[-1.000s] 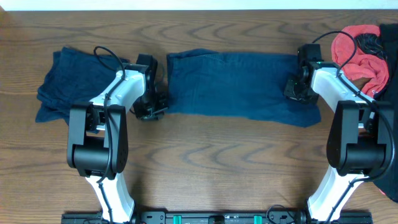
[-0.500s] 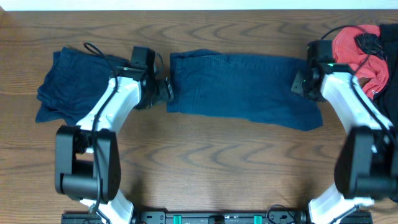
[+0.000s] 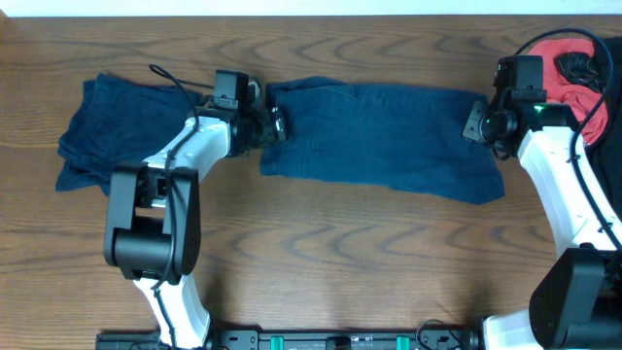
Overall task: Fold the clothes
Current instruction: 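Grasp the folded shorts' left and right ends with both grippers, then fold the shorts' right end leftward with the right gripper toward the left gripper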
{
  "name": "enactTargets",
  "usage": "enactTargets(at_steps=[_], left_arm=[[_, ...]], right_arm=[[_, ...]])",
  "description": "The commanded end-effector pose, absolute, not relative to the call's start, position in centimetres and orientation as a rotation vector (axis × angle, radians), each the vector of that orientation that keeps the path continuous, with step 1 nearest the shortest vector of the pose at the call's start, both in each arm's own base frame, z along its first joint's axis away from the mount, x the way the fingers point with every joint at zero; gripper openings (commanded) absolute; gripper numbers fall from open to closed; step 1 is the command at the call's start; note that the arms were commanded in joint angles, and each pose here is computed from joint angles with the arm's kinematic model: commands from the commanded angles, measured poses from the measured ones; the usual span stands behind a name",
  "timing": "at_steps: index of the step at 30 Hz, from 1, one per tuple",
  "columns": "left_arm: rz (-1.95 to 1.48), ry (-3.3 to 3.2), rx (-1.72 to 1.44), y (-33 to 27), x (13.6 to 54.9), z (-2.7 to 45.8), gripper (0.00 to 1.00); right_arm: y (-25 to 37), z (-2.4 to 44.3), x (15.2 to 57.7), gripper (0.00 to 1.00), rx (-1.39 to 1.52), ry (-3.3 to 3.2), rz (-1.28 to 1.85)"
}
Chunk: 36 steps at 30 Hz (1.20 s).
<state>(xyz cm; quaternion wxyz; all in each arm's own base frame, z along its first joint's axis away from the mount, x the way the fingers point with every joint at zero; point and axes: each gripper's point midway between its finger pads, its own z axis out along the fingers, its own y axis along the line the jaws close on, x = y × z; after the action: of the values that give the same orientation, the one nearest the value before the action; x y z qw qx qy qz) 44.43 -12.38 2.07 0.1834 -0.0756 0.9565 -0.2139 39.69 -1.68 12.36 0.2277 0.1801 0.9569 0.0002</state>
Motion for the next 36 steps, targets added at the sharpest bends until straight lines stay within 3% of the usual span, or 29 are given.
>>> enactTargets(at_steps=[1,3,6,7,8,10,13,15,19,20,27,36], left_arm=[[-0.759,2.739,-0.167,-14.2,43.6,0.1,0.9],[-0.825,2.741,-0.154,-14.9,43.4,-0.3,0.86],[-0.849,2.756,-0.147,-15.3,43.0,-0.7,0.63],[-0.85,2.759,-0.148,-15.3,42.9,-0.7,0.52],[-0.849,2.762,-0.15,-15.3,42.8,-0.7,0.33],[-0.85,2.77,-0.156,-15.2,42.7,-0.7,0.06],[-0.846,2.808,-0.179,-14.9,41.8,-0.5,0.06],[-0.843,2.839,-0.193,-14.8,40.8,0.2,0.06],[-0.835,2.866,-0.206,-14.4,38.8,4.0,0.06],[-0.836,2.861,-0.204,-14.4,38.4,5.1,0.06],[-0.845,2.759,-0.163,-14.1,36.5,12.6,0.06],[-0.87,2.703,-0.155,-14.4,35.8,15.3,0.06]], right_arm=[[-1.0,12.6,39.8,0.44,0.457,2.637,0.012],[-0.9,12.6,39.8,0.44,0.452,2.638,0.013],[-0.7,12.7,40.0,0.44,0.446,2.634,0.015],[-0.6,12.7,40.1,0.44,0.443,2.63,0.017],[-0.5,12.8,40.2,0.44,0.438,2.626,0.02],[-0.1,12.9,40.4,0.44,0.414,2.62,0.024],[2.0,13.0,40.6,0.43,0.247,2.636,0.107],[3.9,13.1,40.5,0.36,0.136,2.646,0.201],[7.4,12.9,40.3,0.06,0.001,2.652,0.384],[7.9,12.5,40.3,0.04,0.006,2.662,0.402],[13.3,7.9,39.2,0.01,-0.135,2.778,0.565],[25.1,1.4,34.0,0.01,-0.454,2.887,0.972]])
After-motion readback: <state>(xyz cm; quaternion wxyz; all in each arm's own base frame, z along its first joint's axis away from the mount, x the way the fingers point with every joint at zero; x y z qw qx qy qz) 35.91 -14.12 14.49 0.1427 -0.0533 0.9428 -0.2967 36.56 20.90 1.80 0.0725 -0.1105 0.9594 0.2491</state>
